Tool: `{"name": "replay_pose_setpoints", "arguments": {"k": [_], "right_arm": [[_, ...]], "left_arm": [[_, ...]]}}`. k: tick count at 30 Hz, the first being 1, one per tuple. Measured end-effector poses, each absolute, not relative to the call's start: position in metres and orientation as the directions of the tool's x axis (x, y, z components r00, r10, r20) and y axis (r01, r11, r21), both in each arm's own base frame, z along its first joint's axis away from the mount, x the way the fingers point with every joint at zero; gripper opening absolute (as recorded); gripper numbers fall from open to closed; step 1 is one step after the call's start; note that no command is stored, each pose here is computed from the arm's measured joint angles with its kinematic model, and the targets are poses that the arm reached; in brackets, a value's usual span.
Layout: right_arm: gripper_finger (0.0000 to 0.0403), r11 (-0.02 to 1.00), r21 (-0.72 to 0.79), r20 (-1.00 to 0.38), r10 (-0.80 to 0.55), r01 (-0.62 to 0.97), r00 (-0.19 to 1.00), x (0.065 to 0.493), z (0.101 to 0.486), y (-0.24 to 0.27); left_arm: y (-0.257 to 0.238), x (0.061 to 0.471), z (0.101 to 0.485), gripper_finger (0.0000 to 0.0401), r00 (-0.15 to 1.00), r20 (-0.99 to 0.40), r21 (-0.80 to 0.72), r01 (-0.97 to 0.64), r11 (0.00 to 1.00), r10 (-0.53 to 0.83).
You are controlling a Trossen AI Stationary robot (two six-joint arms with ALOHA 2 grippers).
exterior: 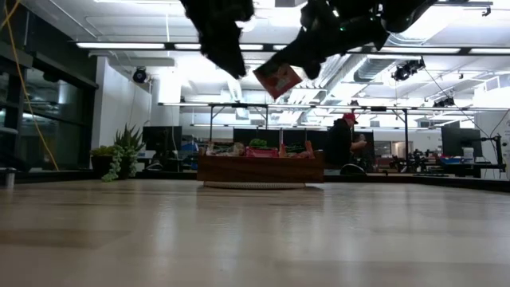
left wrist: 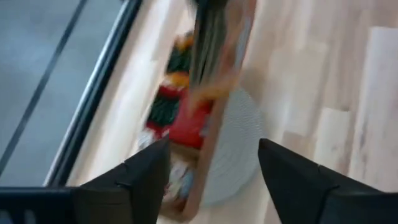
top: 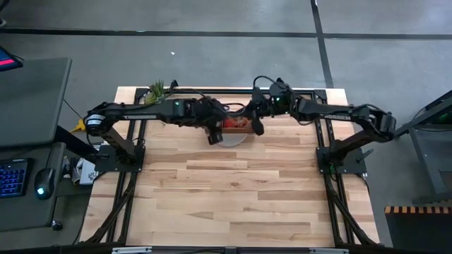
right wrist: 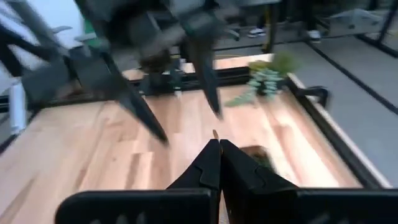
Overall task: Pick & Place Tea
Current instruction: Put the orange tea bag in the right section of the wooden organizer
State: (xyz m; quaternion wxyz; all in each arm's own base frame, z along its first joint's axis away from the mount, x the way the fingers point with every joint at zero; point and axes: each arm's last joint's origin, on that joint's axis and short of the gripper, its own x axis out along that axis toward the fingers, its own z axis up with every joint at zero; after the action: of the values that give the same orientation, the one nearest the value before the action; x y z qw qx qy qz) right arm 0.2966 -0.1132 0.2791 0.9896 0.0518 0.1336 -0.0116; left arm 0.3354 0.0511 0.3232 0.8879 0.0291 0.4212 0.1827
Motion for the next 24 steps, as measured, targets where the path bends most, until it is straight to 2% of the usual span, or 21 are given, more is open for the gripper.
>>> {"name": "replay_pose_setpoints", "arguments": {"k": [6,13,19,24], "right_arm": [[0.0,0.985,0.089,-0.359,-0.104,0.145,0.927,0.273,0.279,-0.135],[0.0,0.978,0.131,-0.402,-0.1,0.165,0.91,0.254,0.258,-0.149],[0.0,0.973,0.166,-0.289,-0.105,0.157,0.952,0.243,0.233,-0.147],[0.0,0.968,0.178,-0.268,-0.123,0.175,0.955,0.238,0.219,-0.145]], "left_arm": [[0.063,0.304,0.349,0.025,0.569,-0.716,0.191,-0.398,0.897,0.405],[0.07,0.267,0.369,0.025,0.608,-0.655,0.129,-0.495,0.859,0.448],[0.067,0.237,0.36,0.025,0.684,-0.549,0.033,-0.556,0.83,0.48],[0.063,0.226,0.343,0.025,0.761,-0.425,-0.094,-0.575,0.813,0.489]]}}
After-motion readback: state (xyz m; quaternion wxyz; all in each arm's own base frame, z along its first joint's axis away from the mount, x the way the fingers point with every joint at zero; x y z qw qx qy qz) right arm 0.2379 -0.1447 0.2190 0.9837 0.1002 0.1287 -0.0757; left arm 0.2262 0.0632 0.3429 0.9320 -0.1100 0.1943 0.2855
